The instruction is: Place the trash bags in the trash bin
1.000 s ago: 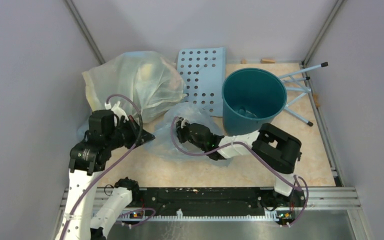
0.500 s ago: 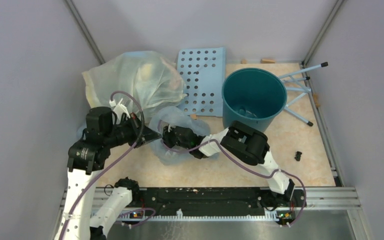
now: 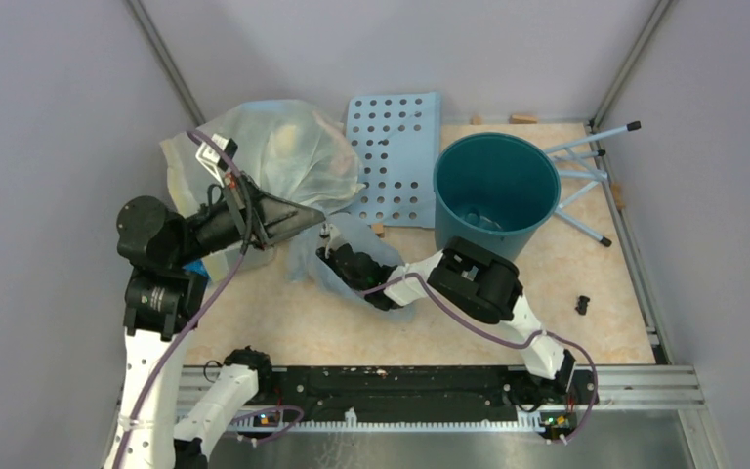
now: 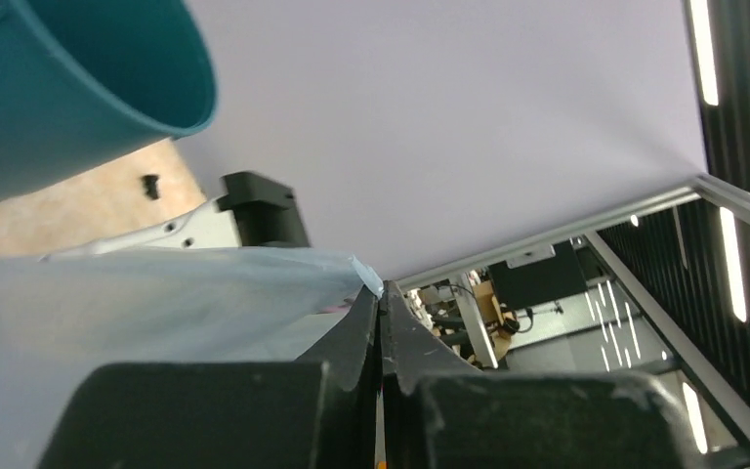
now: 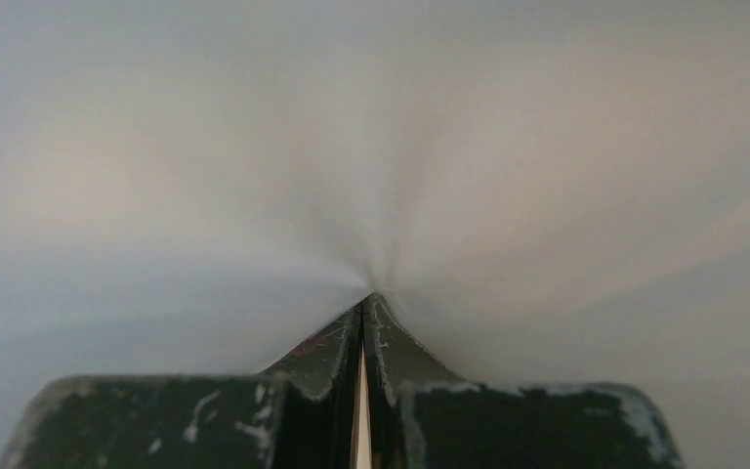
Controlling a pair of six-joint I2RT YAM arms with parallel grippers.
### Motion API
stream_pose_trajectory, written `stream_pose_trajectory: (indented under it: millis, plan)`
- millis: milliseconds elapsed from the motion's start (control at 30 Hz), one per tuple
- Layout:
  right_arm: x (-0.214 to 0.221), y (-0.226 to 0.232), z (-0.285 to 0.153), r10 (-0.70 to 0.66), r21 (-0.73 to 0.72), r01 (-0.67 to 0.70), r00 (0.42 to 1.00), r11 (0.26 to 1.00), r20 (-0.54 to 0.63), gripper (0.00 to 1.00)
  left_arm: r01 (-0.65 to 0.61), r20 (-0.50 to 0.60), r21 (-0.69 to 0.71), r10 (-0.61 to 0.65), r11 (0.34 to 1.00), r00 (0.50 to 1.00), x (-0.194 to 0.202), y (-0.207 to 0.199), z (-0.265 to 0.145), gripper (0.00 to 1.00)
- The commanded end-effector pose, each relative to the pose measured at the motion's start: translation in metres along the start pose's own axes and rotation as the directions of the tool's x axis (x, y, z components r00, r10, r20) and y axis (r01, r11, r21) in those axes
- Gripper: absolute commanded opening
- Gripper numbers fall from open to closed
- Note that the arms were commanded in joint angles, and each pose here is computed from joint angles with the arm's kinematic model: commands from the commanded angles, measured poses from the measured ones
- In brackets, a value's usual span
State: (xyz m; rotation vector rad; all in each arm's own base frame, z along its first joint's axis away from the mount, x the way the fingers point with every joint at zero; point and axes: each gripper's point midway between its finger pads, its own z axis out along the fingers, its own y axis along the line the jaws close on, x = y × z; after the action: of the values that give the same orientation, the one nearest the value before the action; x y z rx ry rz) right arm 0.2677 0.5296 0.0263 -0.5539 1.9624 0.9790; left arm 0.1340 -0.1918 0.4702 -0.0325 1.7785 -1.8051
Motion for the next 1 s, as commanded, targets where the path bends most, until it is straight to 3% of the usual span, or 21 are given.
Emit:
stream_pose_trajectory:
  millis: [0, 100, 200, 367, 467, 567, 767, 867, 967]
  plan:
    - [0.013, -0.016, -0.008, -0.020, 0.098, 0.024, 0.999, 0.995, -0.043, 0.00, -0.137, -0.073, 0.207, 0.155, 0.969, 0.985, 0.008, -0.081, -0.011, 0.00]
    - [0.006, -0.020, -0.014, -0.048, 0.125, 0.053, 0.998, 0.991, -0.042, 0.00, -0.153, -0.116, 0.225, 0.182, 0.962, 0.976, 0.015, -0.088, -0.014, 0.00]
    - [-0.017, -0.010, -0.024, -0.112, 0.117, 0.114, 0.994, 0.987, -0.019, 0.00, -0.139, -0.153, 0.103, 0.154, 0.985, 0.976, 0.019, -0.057, -0.012, 0.00]
    - [-0.063, 0.011, -0.053, -0.214, 0.123, 0.210, 0.977, 0.970, 0.018, 0.00, -0.155, -0.112, -0.079, 0.146, 0.985, 0.983, 0.013, -0.013, -0.010, 0.00]
    - [-0.081, 0.020, -0.074, -0.229, 0.117, 0.225, 0.973, 0.967, 0.017, 0.09, -0.210, -0.057, -0.147, 0.203, 0.967, 0.977, 0.004, -0.010, -0.013, 0.00]
    - [-0.080, 0.028, -0.096, -0.218, 0.052, 0.217, 0.976, 0.975, 0.019, 0.13, -0.277, 0.025, -0.241, 0.291, 0.930, 0.956, -0.013, -0.018, -0.019, 0.00]
    - [-0.080, 0.029, -0.132, -0.241, 0.050, 0.241, 0.970, 0.969, -0.017, 0.19, -0.259, 0.143, -0.502, 0.374, 0.825, 0.916, -0.052, 0.000, -0.039, 0.00]
    - [-0.091, 0.038, -0.151, -0.318, 0.032, 0.318, 0.948, 0.948, 0.006, 0.24, -0.227, 0.150, -0.568, 0.371, 0.791, 0.917, -0.057, 0.016, -0.044, 0.00]
    - [-0.114, 0.051, -0.173, -0.361, 0.010, 0.361, 0.931, 0.933, 0.048, 0.36, -0.237, 0.124, -0.568, 0.367, 0.788, 0.922, -0.057, 0.026, -0.041, 0.00]
